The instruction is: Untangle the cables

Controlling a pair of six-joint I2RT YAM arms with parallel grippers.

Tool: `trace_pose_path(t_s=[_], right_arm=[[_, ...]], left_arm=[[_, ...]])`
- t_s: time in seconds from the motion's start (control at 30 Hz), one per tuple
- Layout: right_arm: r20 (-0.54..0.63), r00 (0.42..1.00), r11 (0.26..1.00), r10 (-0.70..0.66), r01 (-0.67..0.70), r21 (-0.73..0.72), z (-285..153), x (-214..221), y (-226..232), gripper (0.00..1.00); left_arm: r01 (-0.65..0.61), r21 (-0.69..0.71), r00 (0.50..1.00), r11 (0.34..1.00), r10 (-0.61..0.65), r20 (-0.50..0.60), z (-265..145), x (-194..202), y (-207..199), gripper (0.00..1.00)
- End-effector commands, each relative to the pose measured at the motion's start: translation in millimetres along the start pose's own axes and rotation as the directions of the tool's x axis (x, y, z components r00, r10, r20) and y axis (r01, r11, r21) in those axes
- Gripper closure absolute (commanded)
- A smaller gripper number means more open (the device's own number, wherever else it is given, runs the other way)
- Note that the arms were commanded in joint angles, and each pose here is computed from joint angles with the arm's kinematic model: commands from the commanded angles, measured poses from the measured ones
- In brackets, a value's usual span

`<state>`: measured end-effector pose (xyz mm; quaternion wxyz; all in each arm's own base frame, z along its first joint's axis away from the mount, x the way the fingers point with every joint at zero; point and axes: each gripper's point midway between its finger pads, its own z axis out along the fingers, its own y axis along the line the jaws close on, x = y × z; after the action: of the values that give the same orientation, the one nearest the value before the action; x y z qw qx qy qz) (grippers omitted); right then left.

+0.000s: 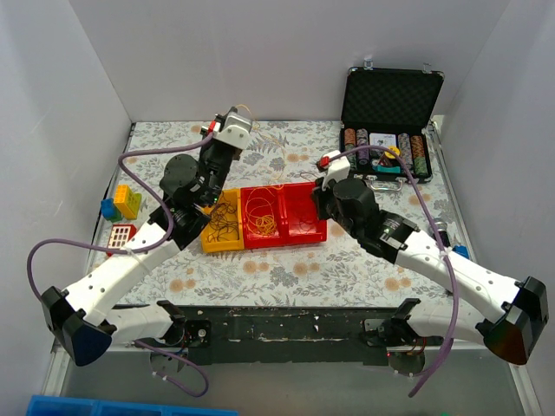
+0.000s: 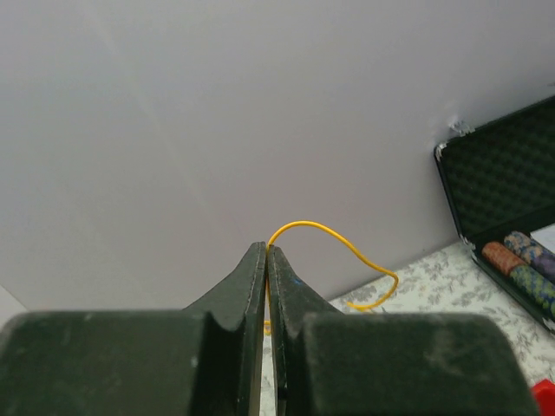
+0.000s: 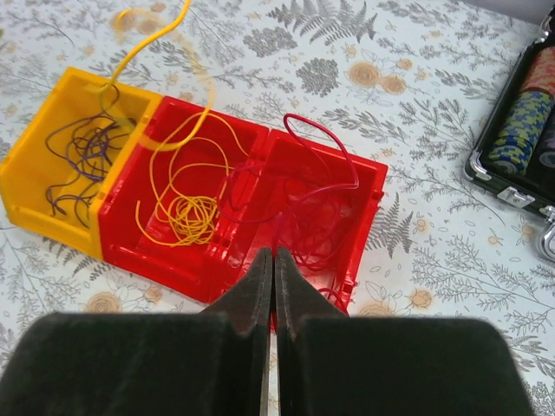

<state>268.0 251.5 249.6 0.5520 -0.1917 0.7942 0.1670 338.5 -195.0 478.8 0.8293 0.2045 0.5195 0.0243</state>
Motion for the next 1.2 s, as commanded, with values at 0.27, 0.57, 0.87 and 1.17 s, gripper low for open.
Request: trace_pose_path(t_s=[0.27, 0.57, 0.87, 1.17], right_arm=[[-0.131, 0.990, 0.998, 0.047, -0.041, 0.048, 51.1, 54.5, -21.6, 0.99], [-0.254, 0.962, 0.992, 0.102, -0.081, 0.092, 101.5, 90.4, -33.3, 0.99], [-0.321, 0.933, 0.987, 0.162, -0.149, 0.066, 137.2, 112.2, -18.1, 0.99], [-0.242, 0.946, 0.976, 0.218, -0.210, 0.056, 150.8, 83.2, -10.9, 0.99]], left_arm=[[0.078, 0.135, 0.969, 0.988, -0.043, -0.245, -52.0, 92.6, -44.1, 1.00], [0.091, 0.183, 0.957, 0.979, -0.035, -0.287, -61.2, 114.3, -61.1, 1.00], [0.104, 0.262, 0.929, 0.960, 0.000, -0.370, -86.8, 157.0, -86.3, 1.00], [-0.011, 0.350, 0.899, 0.937, 0.162, -0.406, -93.9, 198.8, -104.0, 1.00]])
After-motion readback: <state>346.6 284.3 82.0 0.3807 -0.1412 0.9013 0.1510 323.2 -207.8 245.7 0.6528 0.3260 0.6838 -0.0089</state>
